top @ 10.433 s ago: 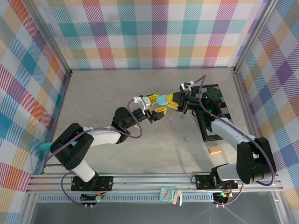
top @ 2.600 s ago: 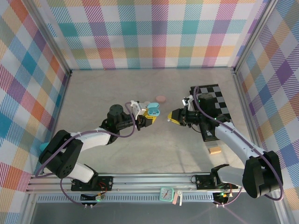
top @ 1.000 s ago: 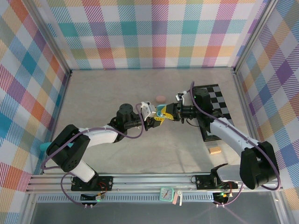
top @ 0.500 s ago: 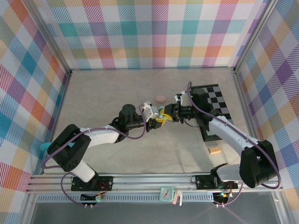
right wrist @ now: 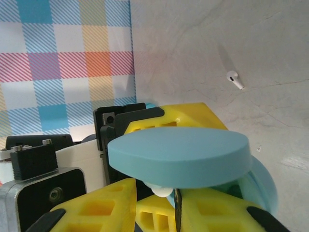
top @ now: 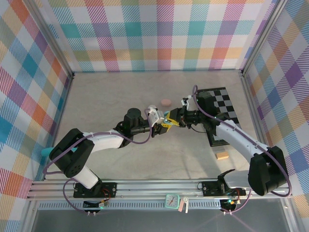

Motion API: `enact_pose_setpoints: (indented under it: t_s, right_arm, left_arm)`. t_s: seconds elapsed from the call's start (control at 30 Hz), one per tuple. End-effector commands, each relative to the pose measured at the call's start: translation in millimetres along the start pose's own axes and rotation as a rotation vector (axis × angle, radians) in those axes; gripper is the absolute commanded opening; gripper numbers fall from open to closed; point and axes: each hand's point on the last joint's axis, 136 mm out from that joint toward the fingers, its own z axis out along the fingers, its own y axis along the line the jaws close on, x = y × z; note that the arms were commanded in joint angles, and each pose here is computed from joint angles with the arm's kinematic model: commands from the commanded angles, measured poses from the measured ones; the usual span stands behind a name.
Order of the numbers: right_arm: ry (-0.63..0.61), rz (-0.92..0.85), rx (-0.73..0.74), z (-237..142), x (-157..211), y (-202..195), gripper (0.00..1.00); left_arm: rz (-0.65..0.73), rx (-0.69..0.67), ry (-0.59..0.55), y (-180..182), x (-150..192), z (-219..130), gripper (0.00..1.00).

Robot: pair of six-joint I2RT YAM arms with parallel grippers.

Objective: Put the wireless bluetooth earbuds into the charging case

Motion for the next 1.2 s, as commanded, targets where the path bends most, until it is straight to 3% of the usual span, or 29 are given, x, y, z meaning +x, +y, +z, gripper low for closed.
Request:
enact_pose_setpoints:
  t_s: [0.0, 0.3, 0.63, 0.9, 1.17]
  right_arm:
    - [-0.019, -0.025, 0.028, -5.6, -0.1, 2.1, 0.28]
    - [-0.036, -0.078, 0.019, -12.6, 1.5, 10.2, 0.32]
    - [-0.095, -0.314, 0.035, -43.0, 16.1, 23.6, 0.49]
    - [-0.278, -0.261, 0.252, -71.8, -16.3, -39.8, 0.5]
    - [-0.267, -0.109, 0.606, -69.9, -55.3, -125.7, 0.52]
  left_arm:
    - [0.077, 0.008, -0.092, -1.6, -35.8, 1.2, 0.27]
    - [0.076, 0.0, -0.094, 0.5, -35.5, 2.2, 0.27]
    - [0.055, -0.057, -0.109, 15.4, -29.6, -5.6, 0.27]
    - [0.04, -0.127, -0.093, 31.7, -22.3, -32.7, 0.27]
    - [0.031, -0.155, -0.081, 30.1, -19.0, -49.8, 0.27]
